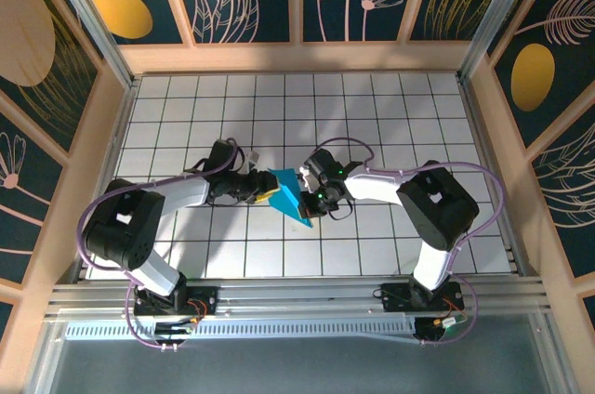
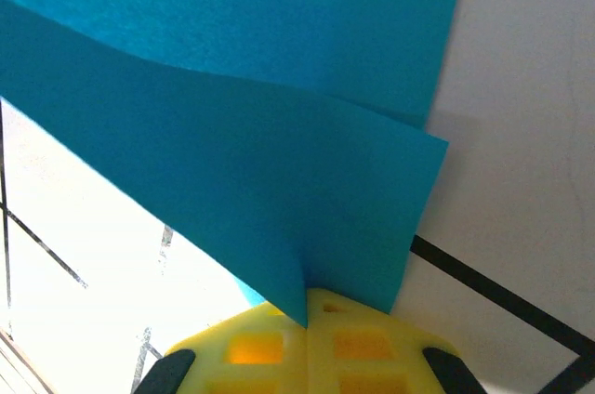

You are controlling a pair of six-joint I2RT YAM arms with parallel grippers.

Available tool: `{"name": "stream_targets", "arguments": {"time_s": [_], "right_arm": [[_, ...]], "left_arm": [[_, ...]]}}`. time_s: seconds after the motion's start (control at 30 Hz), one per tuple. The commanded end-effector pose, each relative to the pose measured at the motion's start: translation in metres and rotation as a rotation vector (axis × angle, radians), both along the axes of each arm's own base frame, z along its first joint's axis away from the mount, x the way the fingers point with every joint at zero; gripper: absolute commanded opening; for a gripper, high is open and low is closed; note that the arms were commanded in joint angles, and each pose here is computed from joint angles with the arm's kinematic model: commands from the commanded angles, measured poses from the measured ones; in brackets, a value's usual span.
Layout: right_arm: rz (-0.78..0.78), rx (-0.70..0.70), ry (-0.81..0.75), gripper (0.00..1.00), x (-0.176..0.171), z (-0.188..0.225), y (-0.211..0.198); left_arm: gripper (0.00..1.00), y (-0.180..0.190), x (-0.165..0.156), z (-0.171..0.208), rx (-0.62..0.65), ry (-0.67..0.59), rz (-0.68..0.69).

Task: Fold a paper plane with a square sheet of paper (fold left side to right side)
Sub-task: Fourth fold the wing at the center of the table.

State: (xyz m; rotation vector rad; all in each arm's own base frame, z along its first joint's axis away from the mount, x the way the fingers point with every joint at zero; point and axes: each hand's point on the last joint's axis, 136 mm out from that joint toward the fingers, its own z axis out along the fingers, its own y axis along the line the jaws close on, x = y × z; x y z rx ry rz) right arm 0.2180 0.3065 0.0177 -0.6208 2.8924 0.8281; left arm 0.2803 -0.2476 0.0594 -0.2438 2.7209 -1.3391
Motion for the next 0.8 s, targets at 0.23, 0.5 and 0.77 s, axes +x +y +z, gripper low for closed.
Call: {"name": "stream_targets", "arguments": {"time_s": [0.23,0.5,0.77], "right_arm": [[-0.012,-0.016,0.025,0.02,-0.006,-0.002,-0.009],[-0.012,-0.016,0.026,0.02,-0.006,-0.003,-0.009],[-0.013,-0.025,0.023,0.03,-0.005,-0.003,-0.010]], "left_arm": [[0.42,-0.016,0.010,-0.004,-0.015,0.002,-0.004],[0.43,-0.020,0.018,-0.015,0.004,0.021,0.003],[0.43,-0.017,0.021,-0.029,0.049,0.049,0.015]]}}
